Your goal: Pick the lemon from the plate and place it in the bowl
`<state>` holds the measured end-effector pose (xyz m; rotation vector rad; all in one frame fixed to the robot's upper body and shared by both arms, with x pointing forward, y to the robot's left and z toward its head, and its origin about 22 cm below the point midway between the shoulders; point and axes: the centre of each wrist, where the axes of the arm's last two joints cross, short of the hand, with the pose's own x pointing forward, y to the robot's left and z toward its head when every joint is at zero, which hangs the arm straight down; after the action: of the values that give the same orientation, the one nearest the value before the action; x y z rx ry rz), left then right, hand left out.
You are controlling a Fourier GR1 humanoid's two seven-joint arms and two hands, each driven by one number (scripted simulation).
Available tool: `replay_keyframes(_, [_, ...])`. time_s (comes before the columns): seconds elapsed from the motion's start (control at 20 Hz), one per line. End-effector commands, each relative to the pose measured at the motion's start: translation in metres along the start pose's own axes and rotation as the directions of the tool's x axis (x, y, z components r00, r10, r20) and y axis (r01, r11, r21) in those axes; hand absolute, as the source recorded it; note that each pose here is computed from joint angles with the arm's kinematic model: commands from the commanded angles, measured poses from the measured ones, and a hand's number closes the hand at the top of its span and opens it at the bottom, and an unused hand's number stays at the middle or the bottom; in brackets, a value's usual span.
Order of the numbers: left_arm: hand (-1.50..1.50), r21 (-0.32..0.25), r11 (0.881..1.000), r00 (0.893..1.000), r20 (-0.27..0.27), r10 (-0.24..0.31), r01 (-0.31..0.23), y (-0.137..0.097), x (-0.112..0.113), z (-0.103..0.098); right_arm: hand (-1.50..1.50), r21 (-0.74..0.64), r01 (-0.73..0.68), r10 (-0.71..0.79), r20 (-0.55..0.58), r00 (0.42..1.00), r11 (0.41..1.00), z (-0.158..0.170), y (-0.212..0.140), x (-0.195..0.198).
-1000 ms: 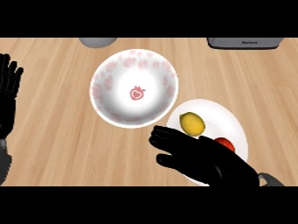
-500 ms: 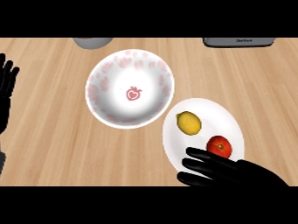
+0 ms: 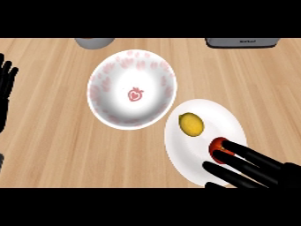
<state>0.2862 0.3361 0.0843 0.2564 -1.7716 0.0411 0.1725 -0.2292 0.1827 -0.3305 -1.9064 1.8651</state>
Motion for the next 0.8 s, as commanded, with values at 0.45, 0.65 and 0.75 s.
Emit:
replay_keyframes(0.45, [0.00, -0.024, 1.000, 1.000, 0.015, 0.001, -0.001, -0.003, 0.001, -0.013, -1.50, 0.227, -0.108, 0.140, -0.127, 0.982, 0.968, -0.013, 0.000, 0.006])
replay_keyframes(0.65, [0.00, -0.015, 1.000, 1.000, 0.028, -0.003, 0.004, -0.027, 0.013, -0.006, -1.50, 0.264, -0.094, 0.130, -0.126, 0.983, 0.960, -0.039, 0.011, -0.018])
replay_keyframes(0.75, [0.00, -0.029, 1.000, 1.000, 0.017, -0.004, 0.004, -0.012, -0.004, 0.015, -1.50, 0.260, -0.089, 0.130, -0.146, 0.981, 0.962, -0.033, 0.001, -0.038])
